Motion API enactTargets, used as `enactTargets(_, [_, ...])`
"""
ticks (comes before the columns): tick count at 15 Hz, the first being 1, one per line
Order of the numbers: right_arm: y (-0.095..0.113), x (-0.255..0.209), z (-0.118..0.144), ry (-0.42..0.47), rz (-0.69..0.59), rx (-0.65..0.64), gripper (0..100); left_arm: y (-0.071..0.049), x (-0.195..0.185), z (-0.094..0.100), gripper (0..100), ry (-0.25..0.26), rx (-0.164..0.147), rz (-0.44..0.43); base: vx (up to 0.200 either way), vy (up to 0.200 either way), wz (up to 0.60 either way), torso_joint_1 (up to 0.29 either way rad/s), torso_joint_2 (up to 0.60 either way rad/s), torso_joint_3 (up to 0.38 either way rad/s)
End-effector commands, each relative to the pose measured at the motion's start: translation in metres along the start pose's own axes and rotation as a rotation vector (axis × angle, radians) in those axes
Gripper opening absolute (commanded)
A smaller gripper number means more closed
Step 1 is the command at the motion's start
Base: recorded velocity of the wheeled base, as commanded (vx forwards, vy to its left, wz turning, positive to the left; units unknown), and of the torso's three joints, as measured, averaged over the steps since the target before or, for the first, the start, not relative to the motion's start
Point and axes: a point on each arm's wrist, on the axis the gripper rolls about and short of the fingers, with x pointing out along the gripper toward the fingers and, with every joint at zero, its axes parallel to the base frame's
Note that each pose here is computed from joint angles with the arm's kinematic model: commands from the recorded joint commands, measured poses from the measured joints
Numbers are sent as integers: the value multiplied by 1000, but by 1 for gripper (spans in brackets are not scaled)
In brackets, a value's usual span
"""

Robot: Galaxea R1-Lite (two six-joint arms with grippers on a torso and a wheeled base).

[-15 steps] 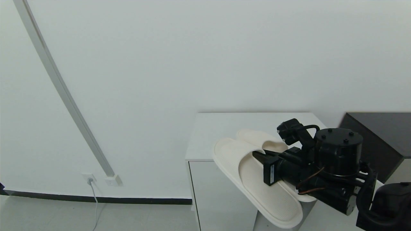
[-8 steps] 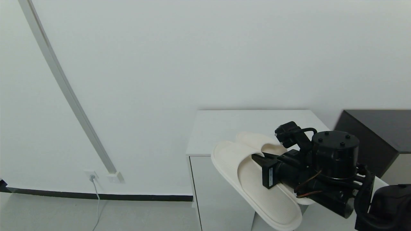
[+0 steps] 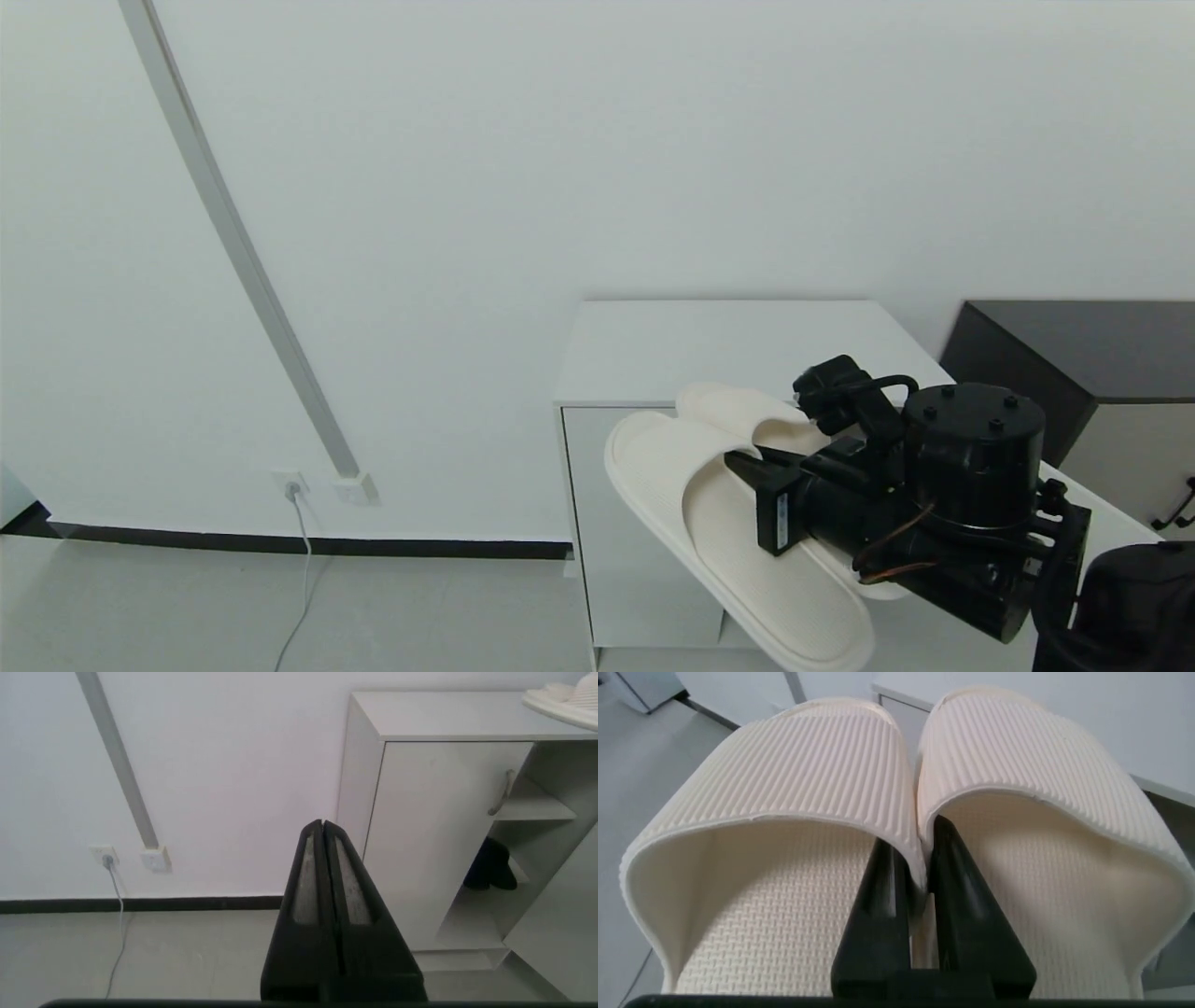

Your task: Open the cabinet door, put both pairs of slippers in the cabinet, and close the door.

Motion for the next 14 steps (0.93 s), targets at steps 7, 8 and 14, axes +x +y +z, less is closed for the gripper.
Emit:
enactTargets(7, [1,6,-4,15,1,-3,0,0,0,0,0,1,-1,0,0,0,0,0,0,0])
enactTargets(8, [2,6,-4,12,4,-4,0,0,0,0,0,1,-1,0,0,0,0,0,0,0])
enactTargets(14, [3,6,-3,11,6,-4,0,0,0,0,0,1,1,0,0,-33,0,0,0,-2])
